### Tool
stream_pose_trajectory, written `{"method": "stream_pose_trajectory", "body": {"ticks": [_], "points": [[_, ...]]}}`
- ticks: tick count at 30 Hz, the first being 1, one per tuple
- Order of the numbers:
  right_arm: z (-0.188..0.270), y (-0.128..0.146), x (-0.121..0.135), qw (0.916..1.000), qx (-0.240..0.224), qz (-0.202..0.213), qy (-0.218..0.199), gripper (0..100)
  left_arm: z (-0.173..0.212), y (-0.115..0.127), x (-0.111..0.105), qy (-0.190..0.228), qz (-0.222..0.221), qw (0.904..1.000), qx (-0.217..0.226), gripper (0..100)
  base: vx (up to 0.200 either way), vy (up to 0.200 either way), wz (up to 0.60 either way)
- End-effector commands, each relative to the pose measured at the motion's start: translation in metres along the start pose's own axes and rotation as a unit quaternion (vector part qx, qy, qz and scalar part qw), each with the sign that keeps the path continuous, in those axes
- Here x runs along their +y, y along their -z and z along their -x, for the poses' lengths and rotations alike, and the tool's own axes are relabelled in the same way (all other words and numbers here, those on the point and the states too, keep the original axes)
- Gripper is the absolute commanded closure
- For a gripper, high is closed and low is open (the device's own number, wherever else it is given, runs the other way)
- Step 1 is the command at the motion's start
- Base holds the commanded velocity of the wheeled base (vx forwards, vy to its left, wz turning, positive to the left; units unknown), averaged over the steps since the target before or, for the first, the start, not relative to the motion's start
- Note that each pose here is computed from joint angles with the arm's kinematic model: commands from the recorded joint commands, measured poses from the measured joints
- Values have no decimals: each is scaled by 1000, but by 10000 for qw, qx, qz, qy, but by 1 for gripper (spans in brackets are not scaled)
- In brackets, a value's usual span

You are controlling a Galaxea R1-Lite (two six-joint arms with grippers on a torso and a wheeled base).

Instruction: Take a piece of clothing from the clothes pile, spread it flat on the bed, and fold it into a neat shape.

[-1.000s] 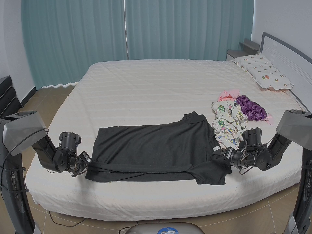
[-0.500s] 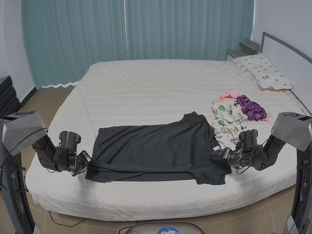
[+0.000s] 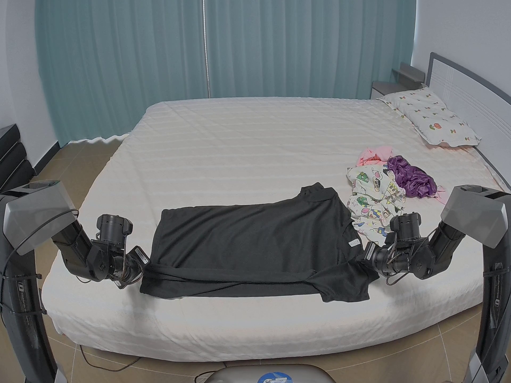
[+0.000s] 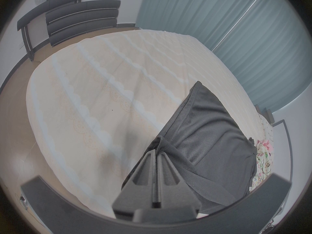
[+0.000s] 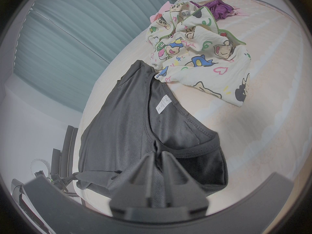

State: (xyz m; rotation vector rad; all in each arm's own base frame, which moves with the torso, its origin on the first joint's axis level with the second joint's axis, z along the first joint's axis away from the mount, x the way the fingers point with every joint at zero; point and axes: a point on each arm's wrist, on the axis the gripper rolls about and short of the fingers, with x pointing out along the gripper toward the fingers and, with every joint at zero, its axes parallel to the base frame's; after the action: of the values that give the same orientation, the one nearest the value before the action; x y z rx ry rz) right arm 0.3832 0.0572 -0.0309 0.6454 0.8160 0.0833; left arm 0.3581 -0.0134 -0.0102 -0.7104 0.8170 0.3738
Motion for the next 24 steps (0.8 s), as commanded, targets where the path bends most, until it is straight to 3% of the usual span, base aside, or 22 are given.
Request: {"method": "stream_pose_trajectory", "body": {"ticks": [1, 9, 17, 24], "points": [[1, -3, -2, 10000, -43, -25, 3, 100, 1, 0, 0, 4, 6, 10000, -8, 100, 0, 0, 0], [15, -22, -6, 9986, -335, -402, -9, 100, 9, -6, -5, 95, 29, 9999, -111, 100, 0, 0, 0], [20, -30, -8, 9979, -462, -452, -37, 100, 14, -14, -12, 206, 32, 9995, -228, 100, 0, 0, 0], [24, -39, -1, 9942, -834, -590, -345, 100, 16, -16, -10, -137, -1, 9999, 92, 100, 0, 0, 0]]}}
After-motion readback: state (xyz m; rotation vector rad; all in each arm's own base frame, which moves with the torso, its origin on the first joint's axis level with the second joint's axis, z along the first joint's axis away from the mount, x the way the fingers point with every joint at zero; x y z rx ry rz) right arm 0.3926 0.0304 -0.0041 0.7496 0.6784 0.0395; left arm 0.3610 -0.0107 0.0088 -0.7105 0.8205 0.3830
